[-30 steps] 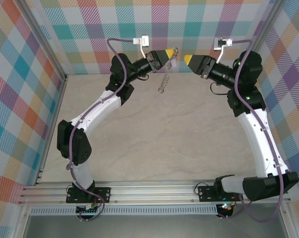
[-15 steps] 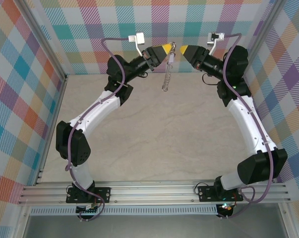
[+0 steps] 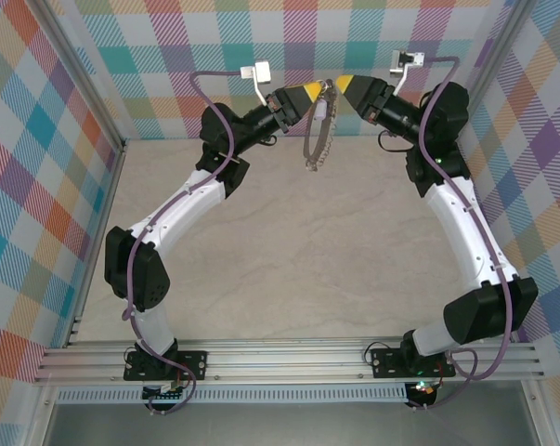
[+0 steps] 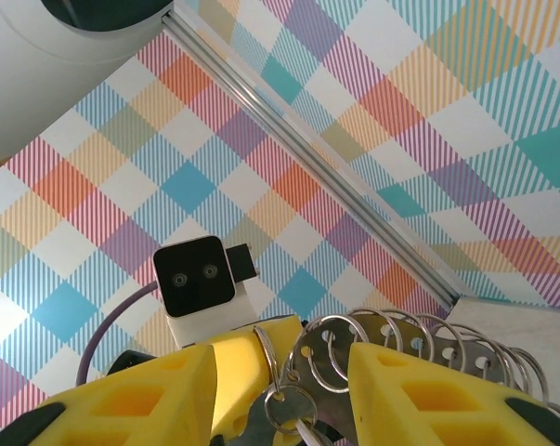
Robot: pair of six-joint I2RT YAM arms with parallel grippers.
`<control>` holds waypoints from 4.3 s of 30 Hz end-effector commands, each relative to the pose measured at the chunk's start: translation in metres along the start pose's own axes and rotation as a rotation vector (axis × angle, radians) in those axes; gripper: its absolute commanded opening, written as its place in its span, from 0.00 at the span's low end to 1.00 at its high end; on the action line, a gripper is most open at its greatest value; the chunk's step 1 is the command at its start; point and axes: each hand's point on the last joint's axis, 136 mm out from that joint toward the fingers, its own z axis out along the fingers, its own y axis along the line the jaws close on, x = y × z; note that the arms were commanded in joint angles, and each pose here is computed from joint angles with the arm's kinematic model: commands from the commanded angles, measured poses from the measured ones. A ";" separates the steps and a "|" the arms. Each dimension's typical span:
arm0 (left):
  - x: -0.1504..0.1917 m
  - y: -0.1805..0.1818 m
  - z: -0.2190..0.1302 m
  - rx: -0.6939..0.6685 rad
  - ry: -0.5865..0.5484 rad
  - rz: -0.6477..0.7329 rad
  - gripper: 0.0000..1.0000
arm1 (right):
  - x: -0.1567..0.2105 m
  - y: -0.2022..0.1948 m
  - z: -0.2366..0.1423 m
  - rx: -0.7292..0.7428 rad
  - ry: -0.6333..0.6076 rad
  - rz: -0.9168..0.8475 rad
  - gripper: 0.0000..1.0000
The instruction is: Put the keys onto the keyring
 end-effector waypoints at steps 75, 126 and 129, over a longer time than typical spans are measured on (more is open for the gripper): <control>0.018 -0.036 -0.028 0.049 0.438 0.254 0.32 | 0.057 0.019 -0.023 -0.076 0.510 -0.227 0.00; 0.058 -0.039 -0.013 0.118 0.570 0.194 0.06 | 0.056 0.016 -0.018 -0.115 0.488 -0.189 0.00; 0.058 -0.042 -0.008 0.134 0.561 0.197 0.01 | 0.056 0.016 -0.018 -0.113 0.483 -0.188 0.00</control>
